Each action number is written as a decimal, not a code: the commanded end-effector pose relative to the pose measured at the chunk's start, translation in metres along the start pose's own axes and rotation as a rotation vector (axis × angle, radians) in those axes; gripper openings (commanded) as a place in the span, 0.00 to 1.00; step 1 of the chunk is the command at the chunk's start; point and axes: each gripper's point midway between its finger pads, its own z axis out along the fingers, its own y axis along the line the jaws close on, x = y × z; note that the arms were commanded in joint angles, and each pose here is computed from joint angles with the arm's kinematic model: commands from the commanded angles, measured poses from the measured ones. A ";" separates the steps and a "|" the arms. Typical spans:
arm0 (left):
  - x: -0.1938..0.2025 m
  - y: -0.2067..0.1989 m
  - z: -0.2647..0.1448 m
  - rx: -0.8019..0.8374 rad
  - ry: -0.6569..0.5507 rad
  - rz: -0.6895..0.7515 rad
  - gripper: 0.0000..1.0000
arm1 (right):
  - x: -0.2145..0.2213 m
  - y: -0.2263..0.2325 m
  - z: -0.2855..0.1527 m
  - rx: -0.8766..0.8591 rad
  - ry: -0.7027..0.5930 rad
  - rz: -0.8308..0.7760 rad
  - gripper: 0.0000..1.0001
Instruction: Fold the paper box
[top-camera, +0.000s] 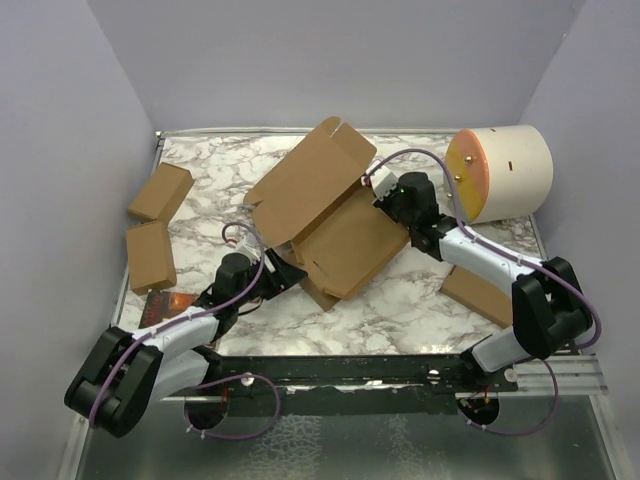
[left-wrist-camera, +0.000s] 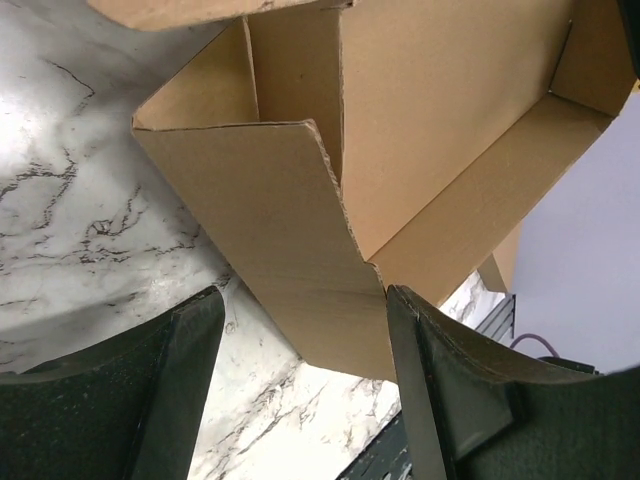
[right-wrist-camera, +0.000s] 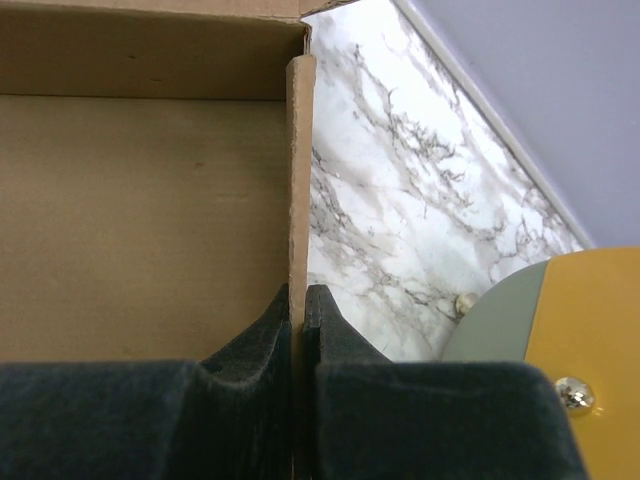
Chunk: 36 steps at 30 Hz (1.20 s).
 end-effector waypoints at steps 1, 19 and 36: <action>-0.007 -0.013 0.002 0.086 -0.055 0.012 0.68 | -0.042 -0.021 -0.013 0.112 -0.104 -0.066 0.01; -0.011 -0.014 -0.024 0.093 -0.121 0.077 0.70 | -0.081 -0.015 -0.017 0.211 -0.166 -0.211 0.01; 0.000 0.008 -0.014 -0.005 -0.055 0.102 0.52 | -0.072 -0.012 -0.017 0.218 -0.154 -0.206 0.02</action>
